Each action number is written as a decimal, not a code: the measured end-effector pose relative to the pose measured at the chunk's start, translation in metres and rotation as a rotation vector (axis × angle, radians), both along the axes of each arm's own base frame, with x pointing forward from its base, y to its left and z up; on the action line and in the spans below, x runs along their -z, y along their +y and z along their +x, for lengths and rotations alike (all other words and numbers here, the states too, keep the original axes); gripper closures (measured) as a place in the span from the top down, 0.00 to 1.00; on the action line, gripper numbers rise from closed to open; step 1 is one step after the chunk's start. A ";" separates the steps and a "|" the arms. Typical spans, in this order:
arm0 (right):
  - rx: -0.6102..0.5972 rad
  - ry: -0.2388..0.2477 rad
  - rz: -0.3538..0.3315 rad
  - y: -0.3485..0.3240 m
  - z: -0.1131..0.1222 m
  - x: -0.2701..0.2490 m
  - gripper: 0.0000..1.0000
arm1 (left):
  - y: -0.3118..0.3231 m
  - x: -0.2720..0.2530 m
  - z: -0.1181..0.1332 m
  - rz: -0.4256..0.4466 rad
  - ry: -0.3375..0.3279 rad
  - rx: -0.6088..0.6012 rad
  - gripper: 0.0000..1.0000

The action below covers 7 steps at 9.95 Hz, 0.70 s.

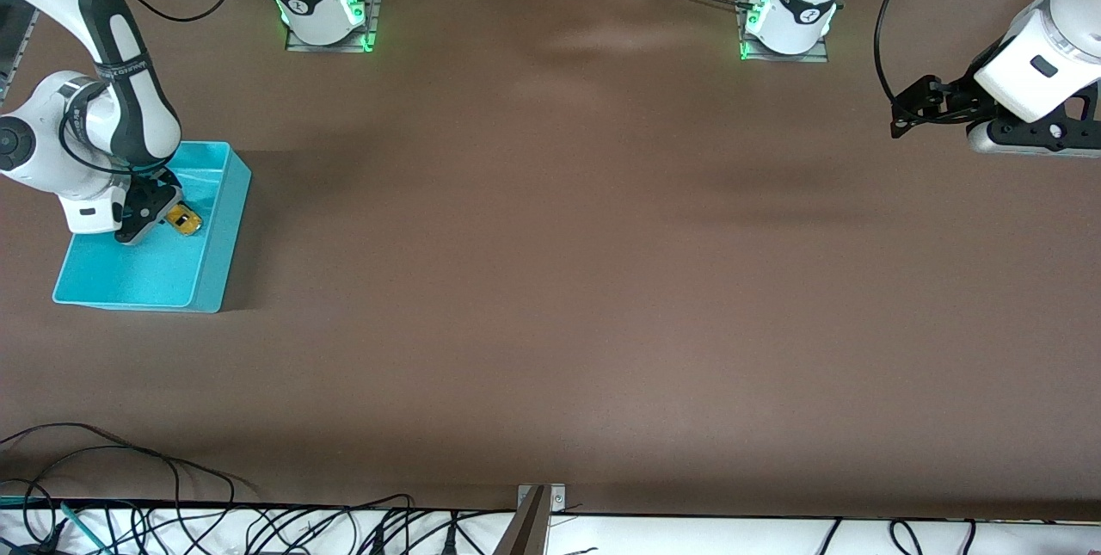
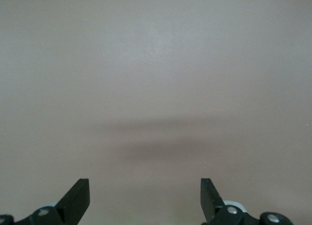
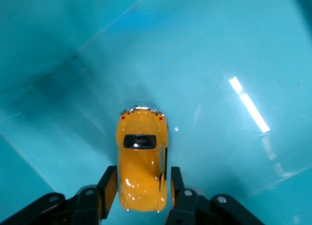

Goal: Wind up and store yellow beetle car
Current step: 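Open the right gripper to release the car in the box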

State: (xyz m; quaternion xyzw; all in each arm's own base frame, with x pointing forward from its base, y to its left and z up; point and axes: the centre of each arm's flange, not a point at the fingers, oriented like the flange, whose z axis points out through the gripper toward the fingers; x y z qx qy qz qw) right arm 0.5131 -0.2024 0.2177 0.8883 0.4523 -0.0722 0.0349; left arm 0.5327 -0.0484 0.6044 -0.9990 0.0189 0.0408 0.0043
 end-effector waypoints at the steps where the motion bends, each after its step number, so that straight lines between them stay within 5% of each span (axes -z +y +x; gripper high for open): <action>1: -0.001 -0.012 -0.004 0.000 0.007 -0.007 0.60 | -0.001 -0.001 0.000 0.000 -0.001 0.002 1.00; 5: 0.041 0.023 0.009 -0.002 0.058 -0.085 0.66 | 0.001 -0.001 0.000 0.000 -0.003 -0.003 1.00; 7: 0.168 0.020 0.004 0.025 0.090 -0.150 0.66 | 0.001 -0.001 0.000 0.000 -0.001 -0.004 1.00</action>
